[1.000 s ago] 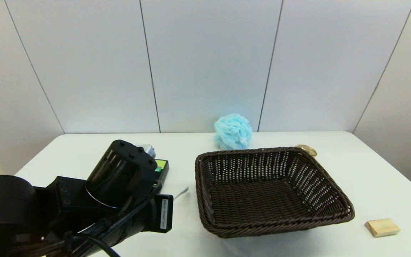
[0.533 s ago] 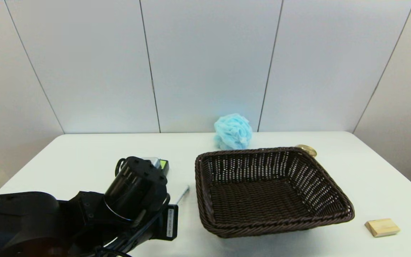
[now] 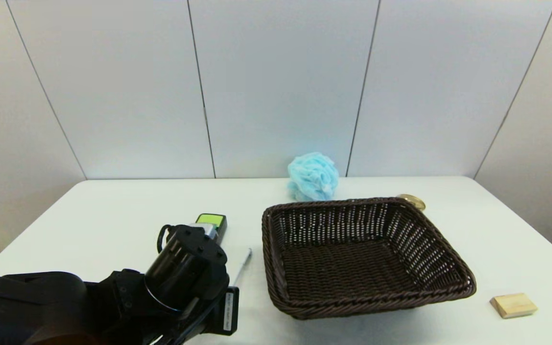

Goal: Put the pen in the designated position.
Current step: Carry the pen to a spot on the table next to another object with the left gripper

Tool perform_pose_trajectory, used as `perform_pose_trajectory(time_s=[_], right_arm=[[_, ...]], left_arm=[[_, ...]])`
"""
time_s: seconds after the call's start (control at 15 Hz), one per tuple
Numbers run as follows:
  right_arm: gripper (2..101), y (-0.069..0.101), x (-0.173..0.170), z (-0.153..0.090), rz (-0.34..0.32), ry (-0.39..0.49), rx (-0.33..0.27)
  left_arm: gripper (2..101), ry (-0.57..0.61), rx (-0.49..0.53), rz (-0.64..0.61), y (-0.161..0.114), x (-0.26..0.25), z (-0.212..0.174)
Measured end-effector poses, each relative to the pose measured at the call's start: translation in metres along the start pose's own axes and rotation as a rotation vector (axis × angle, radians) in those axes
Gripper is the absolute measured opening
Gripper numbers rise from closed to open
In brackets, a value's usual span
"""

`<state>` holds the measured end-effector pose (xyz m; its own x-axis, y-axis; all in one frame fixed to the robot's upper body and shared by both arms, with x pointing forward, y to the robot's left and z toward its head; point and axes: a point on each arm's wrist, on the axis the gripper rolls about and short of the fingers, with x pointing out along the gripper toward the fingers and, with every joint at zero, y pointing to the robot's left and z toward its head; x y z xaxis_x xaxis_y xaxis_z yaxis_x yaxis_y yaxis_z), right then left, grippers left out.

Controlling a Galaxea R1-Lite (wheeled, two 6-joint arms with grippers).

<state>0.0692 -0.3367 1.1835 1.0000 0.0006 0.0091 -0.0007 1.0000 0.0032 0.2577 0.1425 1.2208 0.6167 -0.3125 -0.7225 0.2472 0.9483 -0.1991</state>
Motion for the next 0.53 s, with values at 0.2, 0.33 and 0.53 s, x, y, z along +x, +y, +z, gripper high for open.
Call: perform_pose_trajectory(time_s=[0.2,0.33,0.53], right_arm=[[98.0,0.0000,0.0000,0.0000,0.000,0.000,0.000],[98.0,0.0000,0.0000,0.0000,0.000,0.000,0.000],[98.0,0.0000,0.0000,0.0000,0.000,0.000,0.000]], left_arm=[[9.1,-0.001,0.007,-0.012,-0.0056,0.0016,0.0008],[9.1,-0.001,0.011,-0.018,-0.0087,0.0026,0.0013],[9.1,0.003,0.016,-0.021,-0.0107,0.0035,0.0005]])
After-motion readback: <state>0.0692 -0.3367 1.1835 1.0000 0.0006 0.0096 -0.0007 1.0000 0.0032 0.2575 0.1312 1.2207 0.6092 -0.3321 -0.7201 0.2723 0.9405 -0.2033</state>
